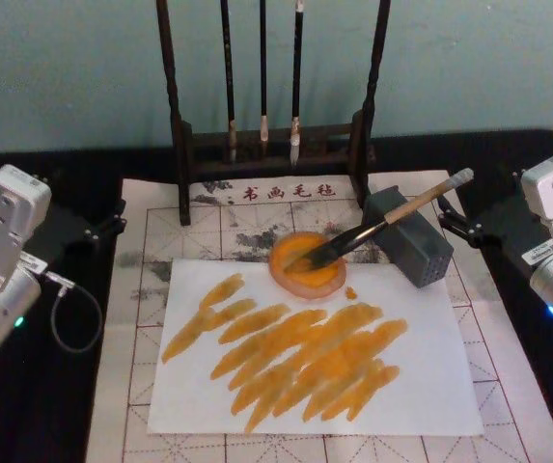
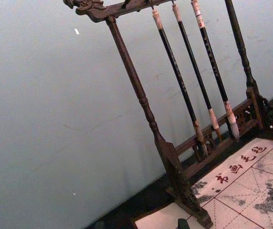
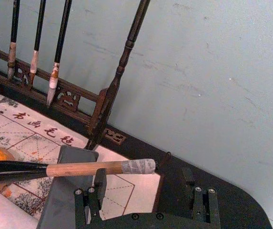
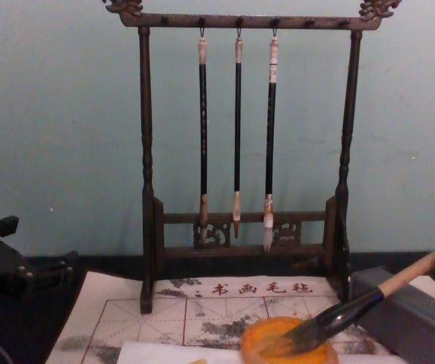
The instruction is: Pick up the brush from the inkstone, write on the paper, then place the brush back to its original position.
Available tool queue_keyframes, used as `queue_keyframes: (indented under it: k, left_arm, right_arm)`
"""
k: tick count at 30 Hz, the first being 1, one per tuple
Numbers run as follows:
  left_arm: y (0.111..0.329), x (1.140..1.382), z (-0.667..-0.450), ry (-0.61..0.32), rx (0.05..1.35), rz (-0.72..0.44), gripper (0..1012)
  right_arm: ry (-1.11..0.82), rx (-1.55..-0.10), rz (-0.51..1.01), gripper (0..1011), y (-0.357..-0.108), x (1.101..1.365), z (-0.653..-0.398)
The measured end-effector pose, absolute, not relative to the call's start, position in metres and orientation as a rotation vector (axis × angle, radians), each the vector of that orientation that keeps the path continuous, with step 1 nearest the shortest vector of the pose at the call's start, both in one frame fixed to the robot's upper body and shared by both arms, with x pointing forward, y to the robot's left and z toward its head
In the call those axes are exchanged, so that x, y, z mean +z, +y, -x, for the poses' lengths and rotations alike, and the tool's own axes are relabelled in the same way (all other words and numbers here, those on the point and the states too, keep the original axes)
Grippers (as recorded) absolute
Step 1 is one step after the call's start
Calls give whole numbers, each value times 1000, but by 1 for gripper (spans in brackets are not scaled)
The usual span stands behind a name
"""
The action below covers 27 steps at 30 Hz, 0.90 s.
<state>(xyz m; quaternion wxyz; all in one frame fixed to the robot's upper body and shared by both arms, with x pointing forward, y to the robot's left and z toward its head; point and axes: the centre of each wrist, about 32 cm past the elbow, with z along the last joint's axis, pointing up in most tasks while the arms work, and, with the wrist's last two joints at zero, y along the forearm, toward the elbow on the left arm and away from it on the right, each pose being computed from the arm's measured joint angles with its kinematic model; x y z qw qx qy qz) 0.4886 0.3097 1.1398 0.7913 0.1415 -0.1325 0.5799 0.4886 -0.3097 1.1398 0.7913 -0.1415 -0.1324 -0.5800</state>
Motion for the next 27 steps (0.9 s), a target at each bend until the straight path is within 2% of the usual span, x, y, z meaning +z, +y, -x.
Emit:
queue_keyframes:
  k: [27]
  left_arm:
    - [310,1140,-489,-285,1248,-304,1001]
  right_arm:
    - [-285,-1248,304,1002,-310,1140,-489]
